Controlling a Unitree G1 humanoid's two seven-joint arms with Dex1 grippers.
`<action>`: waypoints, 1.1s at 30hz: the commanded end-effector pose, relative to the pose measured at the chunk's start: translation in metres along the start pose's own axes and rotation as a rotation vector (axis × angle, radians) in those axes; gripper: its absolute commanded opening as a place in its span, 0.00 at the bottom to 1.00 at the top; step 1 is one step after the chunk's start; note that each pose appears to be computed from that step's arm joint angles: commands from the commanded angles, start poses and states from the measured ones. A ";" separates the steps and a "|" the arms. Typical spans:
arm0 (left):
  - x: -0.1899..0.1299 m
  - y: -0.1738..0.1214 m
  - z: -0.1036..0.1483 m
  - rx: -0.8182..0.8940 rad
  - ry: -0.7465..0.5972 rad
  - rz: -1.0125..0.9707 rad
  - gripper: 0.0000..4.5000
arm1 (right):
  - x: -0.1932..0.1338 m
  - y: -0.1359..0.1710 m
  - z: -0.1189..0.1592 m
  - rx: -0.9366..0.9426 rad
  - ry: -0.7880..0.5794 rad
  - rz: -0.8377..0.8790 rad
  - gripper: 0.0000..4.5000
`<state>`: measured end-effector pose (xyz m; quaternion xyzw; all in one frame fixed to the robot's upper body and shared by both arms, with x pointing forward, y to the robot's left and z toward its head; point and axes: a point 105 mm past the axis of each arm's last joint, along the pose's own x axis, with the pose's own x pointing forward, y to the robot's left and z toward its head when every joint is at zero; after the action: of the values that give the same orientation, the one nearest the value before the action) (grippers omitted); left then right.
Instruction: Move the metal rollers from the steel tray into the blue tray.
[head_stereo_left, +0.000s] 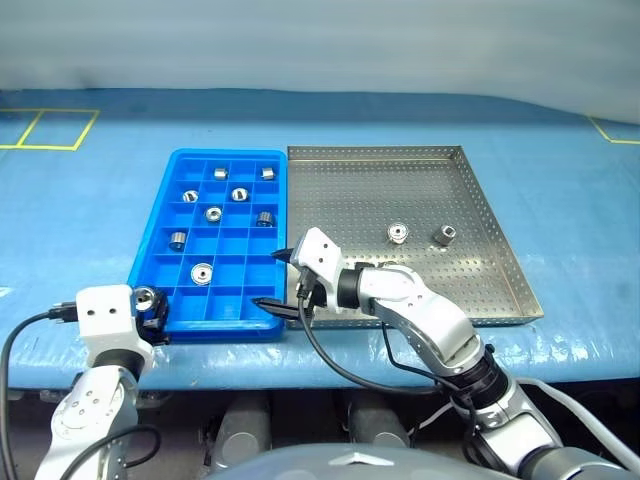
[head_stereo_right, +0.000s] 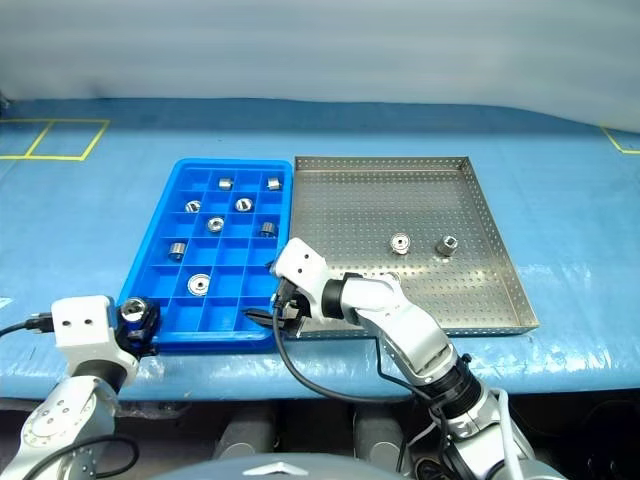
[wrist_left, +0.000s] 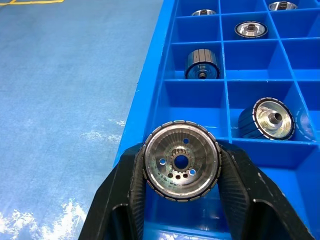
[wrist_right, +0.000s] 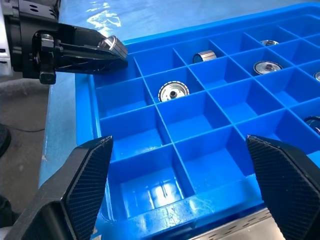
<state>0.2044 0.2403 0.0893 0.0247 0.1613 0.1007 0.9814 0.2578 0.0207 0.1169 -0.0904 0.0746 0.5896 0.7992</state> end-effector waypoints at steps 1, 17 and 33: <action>0.003 -0.006 0.000 -0.007 0.003 -0.032 0.81 | -0.004 0.004 0.013 -0.034 -0.054 0.007 1.00; 0.021 -0.081 0.069 0.089 -0.342 -0.382 1.00 | -0.057 -0.072 -0.002 0.072 -0.034 -0.596 1.00; -0.005 -0.156 0.061 0.153 -0.377 -0.870 1.00 | -0.086 -0.129 -0.040 0.265 0.108 -1.047 1.00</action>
<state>0.2553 0.0937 0.1272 0.0453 0.0026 -0.3103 0.9496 0.3489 -0.1038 0.0942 -0.0499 0.1515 0.1072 0.9814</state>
